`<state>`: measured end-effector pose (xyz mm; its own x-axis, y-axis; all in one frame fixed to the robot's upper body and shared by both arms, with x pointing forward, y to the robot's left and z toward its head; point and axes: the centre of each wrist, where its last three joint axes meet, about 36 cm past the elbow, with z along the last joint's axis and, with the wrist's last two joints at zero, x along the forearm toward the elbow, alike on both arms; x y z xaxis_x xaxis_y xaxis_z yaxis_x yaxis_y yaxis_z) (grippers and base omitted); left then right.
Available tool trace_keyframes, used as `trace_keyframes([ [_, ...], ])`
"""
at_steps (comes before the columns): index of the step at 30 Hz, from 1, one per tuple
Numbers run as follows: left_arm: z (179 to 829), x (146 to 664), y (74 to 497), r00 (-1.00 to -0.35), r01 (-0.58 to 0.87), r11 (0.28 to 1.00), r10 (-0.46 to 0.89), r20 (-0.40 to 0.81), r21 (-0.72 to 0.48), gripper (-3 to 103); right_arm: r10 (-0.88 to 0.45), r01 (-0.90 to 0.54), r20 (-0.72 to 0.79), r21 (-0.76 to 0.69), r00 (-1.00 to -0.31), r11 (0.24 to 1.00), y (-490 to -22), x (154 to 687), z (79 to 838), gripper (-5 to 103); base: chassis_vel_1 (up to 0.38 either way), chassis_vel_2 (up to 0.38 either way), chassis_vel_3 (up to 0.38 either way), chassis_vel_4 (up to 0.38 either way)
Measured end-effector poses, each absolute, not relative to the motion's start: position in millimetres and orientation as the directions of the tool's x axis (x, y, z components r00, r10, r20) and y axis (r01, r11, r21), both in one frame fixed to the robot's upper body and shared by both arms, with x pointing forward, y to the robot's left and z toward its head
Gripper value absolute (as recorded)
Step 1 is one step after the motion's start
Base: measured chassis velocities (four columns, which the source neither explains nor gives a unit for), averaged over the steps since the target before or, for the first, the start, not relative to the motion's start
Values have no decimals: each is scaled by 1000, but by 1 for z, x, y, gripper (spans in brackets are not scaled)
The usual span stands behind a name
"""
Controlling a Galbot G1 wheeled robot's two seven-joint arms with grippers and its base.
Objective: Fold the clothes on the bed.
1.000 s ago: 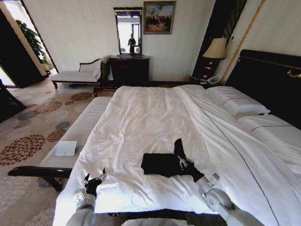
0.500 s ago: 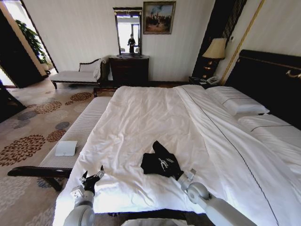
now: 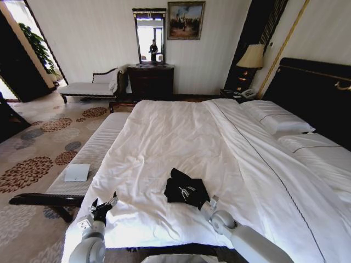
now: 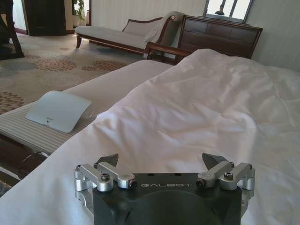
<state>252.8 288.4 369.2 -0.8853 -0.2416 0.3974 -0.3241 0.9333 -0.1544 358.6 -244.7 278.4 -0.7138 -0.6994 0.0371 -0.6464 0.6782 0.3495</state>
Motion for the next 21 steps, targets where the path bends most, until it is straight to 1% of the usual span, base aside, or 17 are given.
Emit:
trace_keyframes([
  [1,368,254,287,-886,-321,934,-238,398,-157,100,-720,-668,6,365,-694,648,-243,356,286,30,0,0,0,0],
  [2,368,254,287,-886,-321,934,-238,398,-157,100,-720,-668,6,365,-694,648,-243,356,286,30,0,0,0,0],
  [3,368,255,286,-887,-319,934,-235,398,-159,100,-737,-689,-22,376,-675,620,-242,353,293,30,0,0,0,0],
  [4,367,257,285,-887,-316,935,-231,399,-160,100,-761,-719,-59,384,-646,580,-241,350,303,36,0,0,0,0],
  [6,366,258,284,-888,-313,936,-228,400,-161,100,-789,-756,-105,386,-605,529,-242,349,314,47,0,0,0,0],
  [7,366,258,284,-888,-313,936,-228,400,-161,100,-789,-756,-105,386,-605,529,-242,349,314,47,0,0,0,0],
  [8,366,258,284,-887,-312,936,-227,401,-161,100,-796,-767,-123,387,-593,512,-243,350,318,52,0,0,0,0],
  [9,366,258,283,-887,-312,936,-227,402,-161,100,-795,-769,-133,390,-592,507,-244,353,320,52,0,0,0,0],
  [10,366,258,283,-886,-313,936,-228,403,-159,100,-783,-757,-136,399,-607,517,-245,357,323,58,0,0,0,0],
  [11,365,257,283,-885,-314,936,-228,405,-158,100,-755,-723,-119,414,-645,553,-245,364,323,63,0,0,0,0],
  [12,365,256,283,-884,-315,937,-230,408,-155,100,-701,-656,-76,437,-709,616,-245,373,320,69,0,0,0,0],
  [13,365,256,283,-884,-315,937,-230,408,-155,100,-701,-656,-76,437,-709,616,-245,373,320,69,0,0,0,0],
  [15,365,253,283,-881,-317,937,-233,411,-149,100,-606,-528,9,478,-796,702,-242,385,312,79,0,0,0,0],
  [16,365,252,283,-881,-317,937,-234,412,-146,100,-562,-466,48,503,-826,728,-239,389,310,79,0,0,0,0],
  [17,365,251,282,-880,-318,937,-235,413,-144,100,-530,-413,83,528,-844,741,-235,391,308,85,0,0,0,0],
  [18,365,251,282,-880,-318,937,-235,413,-144,100,-530,-413,83,528,-844,741,-235,391,308,85,0,0,0,0],
  [21,365,247,282,-878,-320,937,-239,415,-137,100,-507,-358,125,567,-853,742,-224,394,306,98,0,0,0,0],
])
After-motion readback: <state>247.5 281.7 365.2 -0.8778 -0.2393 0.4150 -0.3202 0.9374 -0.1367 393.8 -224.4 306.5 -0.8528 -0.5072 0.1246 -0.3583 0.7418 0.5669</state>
